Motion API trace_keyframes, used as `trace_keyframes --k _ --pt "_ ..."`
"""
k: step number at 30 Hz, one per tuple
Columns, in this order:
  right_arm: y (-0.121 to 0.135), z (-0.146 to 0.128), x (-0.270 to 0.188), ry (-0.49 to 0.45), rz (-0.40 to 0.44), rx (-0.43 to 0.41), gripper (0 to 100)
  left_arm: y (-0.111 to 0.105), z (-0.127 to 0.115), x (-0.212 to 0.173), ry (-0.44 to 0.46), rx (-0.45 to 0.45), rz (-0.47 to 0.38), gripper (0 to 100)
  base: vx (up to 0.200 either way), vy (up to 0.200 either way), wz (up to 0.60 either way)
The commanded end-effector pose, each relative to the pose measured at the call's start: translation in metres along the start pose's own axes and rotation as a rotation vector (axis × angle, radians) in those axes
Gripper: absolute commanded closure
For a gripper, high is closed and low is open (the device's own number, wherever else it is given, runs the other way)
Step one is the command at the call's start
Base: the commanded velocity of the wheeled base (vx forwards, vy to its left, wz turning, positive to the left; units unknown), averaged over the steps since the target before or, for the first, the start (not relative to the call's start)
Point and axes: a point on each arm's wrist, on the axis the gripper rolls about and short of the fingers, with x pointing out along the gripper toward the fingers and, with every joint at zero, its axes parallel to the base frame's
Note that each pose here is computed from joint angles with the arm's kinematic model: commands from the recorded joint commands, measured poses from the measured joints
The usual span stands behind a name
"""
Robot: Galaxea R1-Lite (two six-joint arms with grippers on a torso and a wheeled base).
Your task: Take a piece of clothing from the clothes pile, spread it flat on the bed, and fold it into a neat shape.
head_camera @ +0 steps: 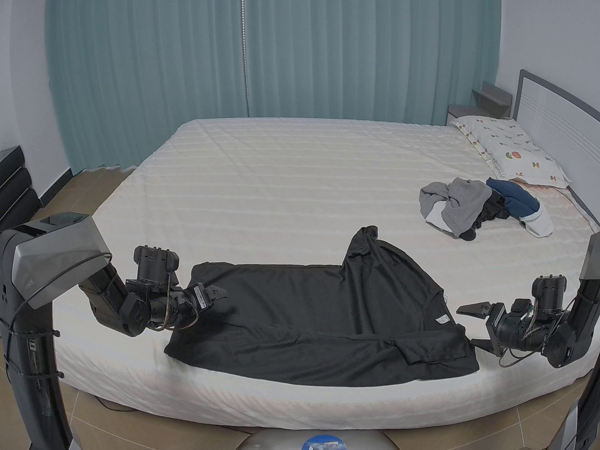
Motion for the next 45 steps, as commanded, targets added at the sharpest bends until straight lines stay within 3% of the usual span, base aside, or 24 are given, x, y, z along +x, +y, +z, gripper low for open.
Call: trace_keyframes --k 1,13,14,22,33,36,45 --pt "0.0 0.0 0.0 0.0 0.0 0.0 0 0.001 -0.003 0.004 0.012 0.002 0.005 0 0.0 0.0 0.0" --pt "0.0 -0.001 0.0 0.001 0.001 -0.003 0 0.004 -0.006 0.011 0.012 0.001 0.035 0 0.0 0.0 0.0" --pt "0.0 -0.001 0.0 0.0 0.0 -0.003 0 0.004 -0.007 0.011 0.013 0.001 0.036 100 0.0 0.0 0.0" --pt "0.001 0.0 -0.001 -0.004 0.002 -0.004 0 0.006 -0.007 0.008 -0.024 -0.003 0.096 100 0.0 0.0 0.0" --pt "0.003 0.001 -0.002 -0.021 0.001 -0.017 0 0.005 -0.005 -0.015 -0.037 -0.018 0.098 100 0.0 0.0 0.0" --pt "0.011 0.003 -0.004 -0.067 0.02 -0.053 0 0.002 -0.001 -0.024 -0.055 -0.02 0.088 100 0.0 0.0 0.0" --pt "0.023 -0.008 0.014 -0.039 0.024 -0.142 0 0.001 0.002 -0.042 -0.076 -0.056 0.089 100 0.0 0.0 0.0"
